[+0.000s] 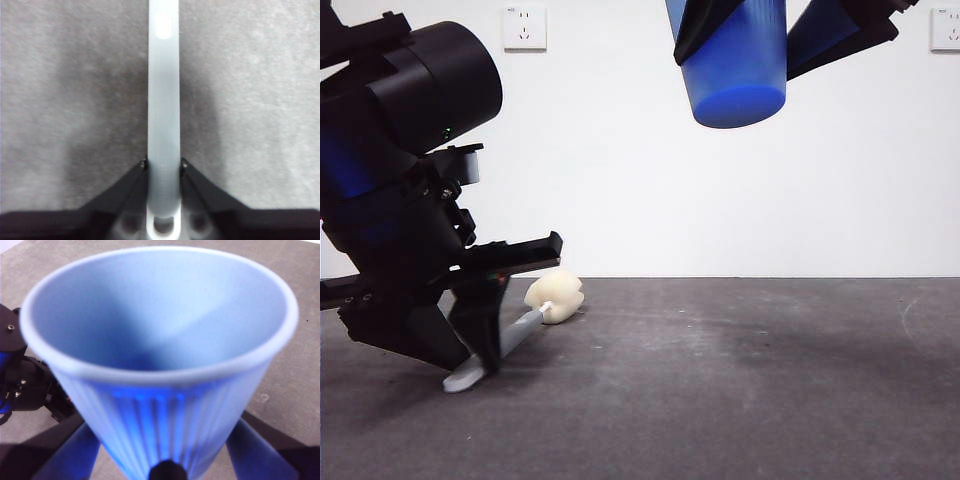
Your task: Pick up the cup brush,pick up the cup,insert the brush into the cup,clean the cup,put the cup brush back,put the cup back to the fixed position on the table
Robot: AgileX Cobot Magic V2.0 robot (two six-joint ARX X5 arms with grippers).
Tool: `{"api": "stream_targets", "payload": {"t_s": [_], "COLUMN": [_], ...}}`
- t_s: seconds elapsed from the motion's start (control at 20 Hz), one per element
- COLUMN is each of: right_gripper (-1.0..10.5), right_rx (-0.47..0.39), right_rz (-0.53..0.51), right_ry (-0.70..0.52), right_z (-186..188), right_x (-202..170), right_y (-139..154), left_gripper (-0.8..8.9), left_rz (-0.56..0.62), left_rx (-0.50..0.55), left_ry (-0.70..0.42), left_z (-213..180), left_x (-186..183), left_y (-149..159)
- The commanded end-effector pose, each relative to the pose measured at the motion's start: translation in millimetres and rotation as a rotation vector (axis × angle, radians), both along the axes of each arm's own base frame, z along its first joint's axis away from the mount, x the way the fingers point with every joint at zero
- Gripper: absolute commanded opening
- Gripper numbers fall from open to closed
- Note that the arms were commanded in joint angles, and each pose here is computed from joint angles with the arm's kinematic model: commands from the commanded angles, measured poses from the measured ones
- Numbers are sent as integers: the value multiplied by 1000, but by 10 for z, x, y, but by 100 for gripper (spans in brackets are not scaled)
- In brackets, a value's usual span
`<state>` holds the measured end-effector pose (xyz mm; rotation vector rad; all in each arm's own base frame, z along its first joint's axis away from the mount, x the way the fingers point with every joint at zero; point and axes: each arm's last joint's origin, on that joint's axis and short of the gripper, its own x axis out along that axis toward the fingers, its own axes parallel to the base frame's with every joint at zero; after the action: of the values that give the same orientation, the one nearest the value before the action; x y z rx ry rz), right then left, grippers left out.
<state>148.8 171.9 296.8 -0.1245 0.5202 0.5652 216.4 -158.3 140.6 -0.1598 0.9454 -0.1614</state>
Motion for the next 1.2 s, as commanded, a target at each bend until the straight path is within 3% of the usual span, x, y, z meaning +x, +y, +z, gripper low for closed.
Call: {"api": "stream_targets", "payload": {"t_s": [0.05,0.3,0.5,0.8,1.0,1.2], "right_gripper": [-17,-17,-17,-17,-17,-17], "right_rx": [11,3,-21,-42,-83,-95], "right_rz": [-2,-1,-54,-175,-223,-239], "right_ry": [0,-8,-51,-154,-129,-88], "right_z": [5,2,-110,-571,-958,-1355], "right_x": [0,8,128,419,621,878], "right_y": [4,8,73,48,-7,10], "left_gripper": [389,389,389,388,386,386], "left_rz": [-21,-46,-88,-136,-145,-146], "left_rx": [-2,-31,-39,-104,-156,-169], "left_ry": [85,92,11,-148,-244,-269], "left_z": [-115,-45,218,781,1059,1172], "left_x": [-47,-62,-130,-406,-619,-784], "left_y": [15,13,68,276,439,565]}}
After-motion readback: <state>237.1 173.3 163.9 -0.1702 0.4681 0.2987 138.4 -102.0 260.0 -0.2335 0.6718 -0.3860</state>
